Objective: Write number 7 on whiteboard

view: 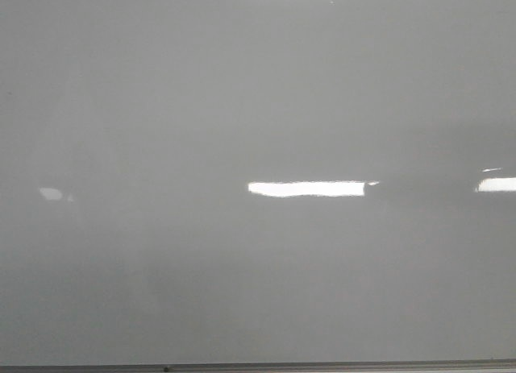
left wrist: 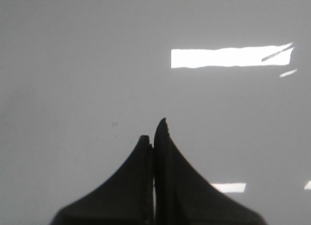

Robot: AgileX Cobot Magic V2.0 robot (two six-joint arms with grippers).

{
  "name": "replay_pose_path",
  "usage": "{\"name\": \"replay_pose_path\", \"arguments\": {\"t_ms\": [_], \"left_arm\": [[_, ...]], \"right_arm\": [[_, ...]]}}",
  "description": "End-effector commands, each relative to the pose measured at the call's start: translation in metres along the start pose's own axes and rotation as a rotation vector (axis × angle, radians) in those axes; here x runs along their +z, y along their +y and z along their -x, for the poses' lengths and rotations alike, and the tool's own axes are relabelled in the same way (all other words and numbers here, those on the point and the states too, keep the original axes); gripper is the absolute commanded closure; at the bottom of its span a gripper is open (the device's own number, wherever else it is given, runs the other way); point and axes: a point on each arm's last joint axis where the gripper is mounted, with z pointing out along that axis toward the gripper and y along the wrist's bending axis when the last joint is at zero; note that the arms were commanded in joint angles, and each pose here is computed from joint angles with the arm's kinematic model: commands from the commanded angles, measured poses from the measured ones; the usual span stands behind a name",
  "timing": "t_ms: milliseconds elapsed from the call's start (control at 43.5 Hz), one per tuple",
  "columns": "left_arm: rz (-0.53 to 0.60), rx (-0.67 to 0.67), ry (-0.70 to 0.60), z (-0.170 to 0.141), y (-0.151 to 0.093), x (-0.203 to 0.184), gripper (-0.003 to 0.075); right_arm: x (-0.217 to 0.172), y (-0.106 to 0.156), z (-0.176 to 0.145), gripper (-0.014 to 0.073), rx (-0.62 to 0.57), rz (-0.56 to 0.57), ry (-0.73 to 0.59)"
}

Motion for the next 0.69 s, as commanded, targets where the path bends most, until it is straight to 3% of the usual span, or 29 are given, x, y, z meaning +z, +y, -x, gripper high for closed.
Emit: {"name": "replay_pose_path", "arguments": {"t_ms": [0,230,322,667], "left_arm": [[-0.011,-0.022,-0.039,0.042,-0.001,0.002,0.0741],[-0.022,-0.019,0.091,0.09,-0.003,0.017,0.0741],[-0.024,-0.019,0.161,0.095,-0.004,0.026,0.0741],[-0.023,-0.02,0.345,0.074,-0.003,0.056,0.0741]], "right_arm": [[-0.003,0.0,0.042,0.0662,-0.006,0.002,-0.039],[0.01,0.001,0.093,0.0662,-0.007,0.007,0.139],[0.02,0.001,0.102,0.0662,-0.007,0.008,0.219],[0.057,0.001,0.09,0.0662,-0.006,0.009,0.397]]}}
